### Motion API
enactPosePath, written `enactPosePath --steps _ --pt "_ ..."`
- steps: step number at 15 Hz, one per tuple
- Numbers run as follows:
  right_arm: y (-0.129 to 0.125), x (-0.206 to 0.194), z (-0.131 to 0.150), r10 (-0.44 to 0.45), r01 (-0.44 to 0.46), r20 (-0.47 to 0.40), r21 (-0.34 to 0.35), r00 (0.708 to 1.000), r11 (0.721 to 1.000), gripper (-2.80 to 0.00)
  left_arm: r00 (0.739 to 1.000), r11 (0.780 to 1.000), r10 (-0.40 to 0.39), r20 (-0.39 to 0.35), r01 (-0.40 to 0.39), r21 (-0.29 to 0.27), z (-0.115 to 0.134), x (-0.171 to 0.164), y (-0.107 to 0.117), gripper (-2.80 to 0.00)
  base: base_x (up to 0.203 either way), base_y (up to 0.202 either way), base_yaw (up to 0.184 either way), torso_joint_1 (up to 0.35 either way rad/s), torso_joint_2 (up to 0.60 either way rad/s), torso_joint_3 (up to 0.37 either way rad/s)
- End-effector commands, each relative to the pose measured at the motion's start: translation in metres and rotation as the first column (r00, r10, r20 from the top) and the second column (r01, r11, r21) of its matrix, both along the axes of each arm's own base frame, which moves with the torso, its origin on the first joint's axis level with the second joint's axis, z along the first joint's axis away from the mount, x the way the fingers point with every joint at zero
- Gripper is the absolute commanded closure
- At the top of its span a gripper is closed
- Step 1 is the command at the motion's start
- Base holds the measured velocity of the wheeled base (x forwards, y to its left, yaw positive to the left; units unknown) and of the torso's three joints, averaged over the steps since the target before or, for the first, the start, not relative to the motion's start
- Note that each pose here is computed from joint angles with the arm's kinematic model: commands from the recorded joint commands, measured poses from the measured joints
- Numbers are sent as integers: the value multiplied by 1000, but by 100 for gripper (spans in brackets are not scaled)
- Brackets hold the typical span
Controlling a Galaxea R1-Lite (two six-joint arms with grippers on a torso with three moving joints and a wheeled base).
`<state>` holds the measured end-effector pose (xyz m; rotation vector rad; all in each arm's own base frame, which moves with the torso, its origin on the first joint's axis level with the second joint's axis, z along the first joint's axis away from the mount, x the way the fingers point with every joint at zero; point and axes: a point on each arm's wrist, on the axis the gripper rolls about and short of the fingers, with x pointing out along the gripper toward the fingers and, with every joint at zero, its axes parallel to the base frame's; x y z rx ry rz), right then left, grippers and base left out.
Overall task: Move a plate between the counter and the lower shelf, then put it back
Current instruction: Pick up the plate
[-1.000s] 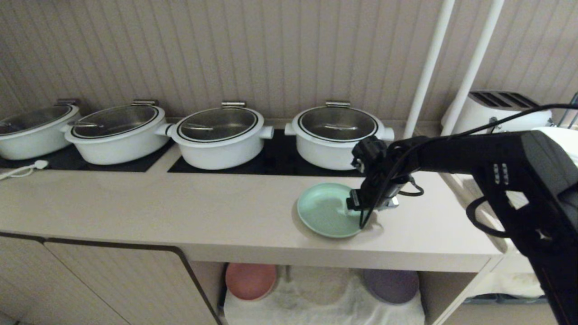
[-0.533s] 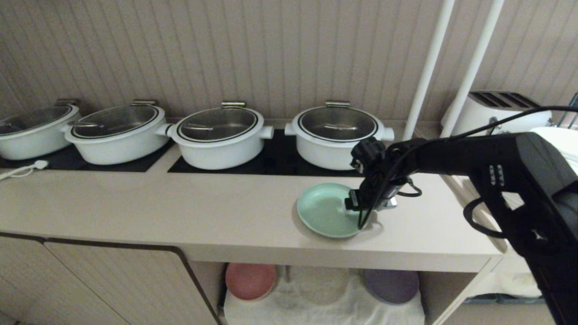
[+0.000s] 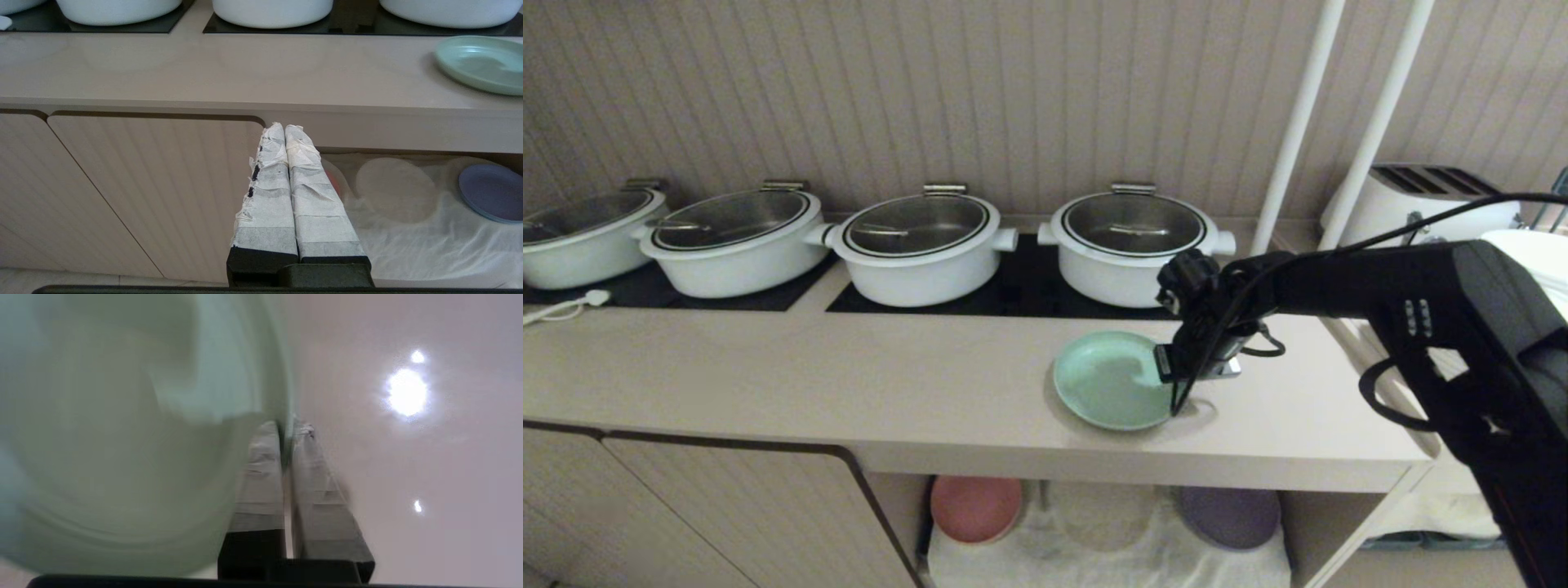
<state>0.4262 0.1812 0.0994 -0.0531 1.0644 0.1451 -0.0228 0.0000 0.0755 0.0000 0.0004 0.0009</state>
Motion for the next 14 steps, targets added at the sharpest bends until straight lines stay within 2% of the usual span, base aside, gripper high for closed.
enactPosePath --steps 1,9,14 --pt "0 -1 0 2 -2 -5 -4 1000 1000 0 1000 1000 1 0 -1 0 0 0 0 0 0 0 0 0 0 0" --pt "-9 -2 10 5 -5 3 -17 1000 1000 0 1000 1000 1 0 -1 0 0 0 0 0 0 0 0 0 0 0" --pt "-21 -9 28 -18 18 -6 -18 1000 1000 0 1000 1000 1 0 -1 0 0 0 0 0 0 0 0 0 0 0"
